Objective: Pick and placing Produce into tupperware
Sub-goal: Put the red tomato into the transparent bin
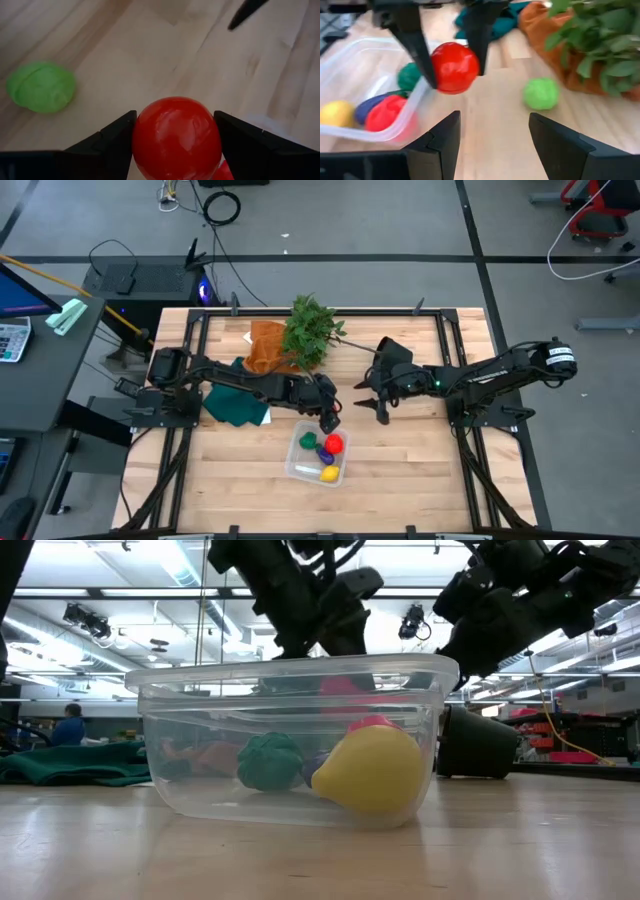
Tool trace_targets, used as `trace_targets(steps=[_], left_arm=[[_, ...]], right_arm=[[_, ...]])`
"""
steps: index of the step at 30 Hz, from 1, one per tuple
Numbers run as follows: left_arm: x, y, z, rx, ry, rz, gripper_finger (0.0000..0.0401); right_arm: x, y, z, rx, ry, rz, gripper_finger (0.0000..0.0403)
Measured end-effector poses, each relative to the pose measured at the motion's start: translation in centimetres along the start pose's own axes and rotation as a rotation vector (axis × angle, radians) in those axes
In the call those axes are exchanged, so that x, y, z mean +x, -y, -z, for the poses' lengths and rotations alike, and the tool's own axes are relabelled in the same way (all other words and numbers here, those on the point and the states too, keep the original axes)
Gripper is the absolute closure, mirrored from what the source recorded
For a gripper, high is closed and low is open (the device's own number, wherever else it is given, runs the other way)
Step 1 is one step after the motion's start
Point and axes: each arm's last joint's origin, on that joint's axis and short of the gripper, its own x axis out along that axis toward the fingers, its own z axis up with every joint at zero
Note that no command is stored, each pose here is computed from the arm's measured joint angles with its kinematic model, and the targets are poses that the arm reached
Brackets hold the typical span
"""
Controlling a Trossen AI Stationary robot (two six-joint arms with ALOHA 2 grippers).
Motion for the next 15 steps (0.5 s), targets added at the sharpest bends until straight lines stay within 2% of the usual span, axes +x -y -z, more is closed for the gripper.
trace_targets(steps=[9,15], left_arm=[[-0.3,1.3,1.1,0.006,-0.016,0.022,0.0132],[-0.6,2.3,1.9,-0.002,-0.024,0.04,0.0142]], right_arm=[[-1.6,-1.6,-1.3,-0.021,0.08,-0.177,0.0208],[-3.1,-3.1,-1.7,-0.034,0.096,-0.249,0.0208]])
